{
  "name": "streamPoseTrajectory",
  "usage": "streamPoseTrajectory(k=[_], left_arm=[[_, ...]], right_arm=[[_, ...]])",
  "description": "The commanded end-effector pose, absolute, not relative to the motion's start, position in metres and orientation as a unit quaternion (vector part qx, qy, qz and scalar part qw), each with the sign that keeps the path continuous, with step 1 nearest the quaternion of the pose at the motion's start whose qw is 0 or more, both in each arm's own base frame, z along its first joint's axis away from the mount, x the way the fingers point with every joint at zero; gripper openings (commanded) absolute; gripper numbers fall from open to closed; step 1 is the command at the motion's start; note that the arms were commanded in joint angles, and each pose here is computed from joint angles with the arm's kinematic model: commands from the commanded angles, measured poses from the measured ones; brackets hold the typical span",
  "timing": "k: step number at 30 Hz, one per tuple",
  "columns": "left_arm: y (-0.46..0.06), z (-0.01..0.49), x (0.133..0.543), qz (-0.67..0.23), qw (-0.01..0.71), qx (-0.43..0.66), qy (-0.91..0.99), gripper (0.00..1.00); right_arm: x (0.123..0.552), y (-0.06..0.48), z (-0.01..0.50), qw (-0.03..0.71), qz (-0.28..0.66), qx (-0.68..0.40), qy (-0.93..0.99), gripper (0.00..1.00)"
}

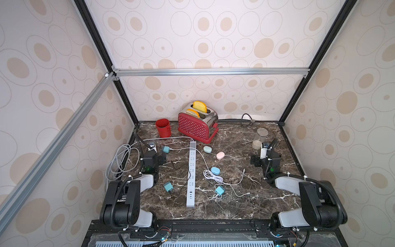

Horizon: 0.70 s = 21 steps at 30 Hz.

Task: Charge the bluetooth headset
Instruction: Pick up the plug from the center of the board.

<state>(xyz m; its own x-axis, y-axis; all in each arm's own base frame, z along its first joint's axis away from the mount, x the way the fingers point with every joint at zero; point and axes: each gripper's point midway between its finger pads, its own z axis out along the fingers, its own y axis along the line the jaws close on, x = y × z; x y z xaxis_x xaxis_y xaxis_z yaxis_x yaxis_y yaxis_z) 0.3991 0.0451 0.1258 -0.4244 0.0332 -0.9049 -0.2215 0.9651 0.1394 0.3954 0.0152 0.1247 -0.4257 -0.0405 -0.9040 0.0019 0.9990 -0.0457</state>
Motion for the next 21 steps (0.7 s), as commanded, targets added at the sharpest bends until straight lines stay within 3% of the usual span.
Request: streamPoseTrajectory(k=[1, 9, 17, 21], left_arm=[[0.043, 0.158, 0.41, 0.124, 0.507, -0.044, 0.852, 0.98], [0.006, 0.136, 0.434, 0.051, 0.388, 0.061, 0.918, 0.89], [-0.006, 0.103, 0.437, 0.047, 0.235, 0.066, 0.969, 0.8], [-0.016, 0.092, 0.44, 0.054, 0.209, 0.069, 0.974, 0.77]], right_arm=[[0.393, 0.04, 0.157, 0.502, 0.052, -0.02, 0.863, 0.89], [0.377, 0.124, 0.166, 0.403, 0.216, -0.136, 0.879, 0.78], [0.356, 0.168, 0.159, 0.314, 0.246, -0.203, 0.894, 0.78], [0.355, 0.175, 0.159, 0.299, 0.259, -0.196, 0.897, 0.75]])
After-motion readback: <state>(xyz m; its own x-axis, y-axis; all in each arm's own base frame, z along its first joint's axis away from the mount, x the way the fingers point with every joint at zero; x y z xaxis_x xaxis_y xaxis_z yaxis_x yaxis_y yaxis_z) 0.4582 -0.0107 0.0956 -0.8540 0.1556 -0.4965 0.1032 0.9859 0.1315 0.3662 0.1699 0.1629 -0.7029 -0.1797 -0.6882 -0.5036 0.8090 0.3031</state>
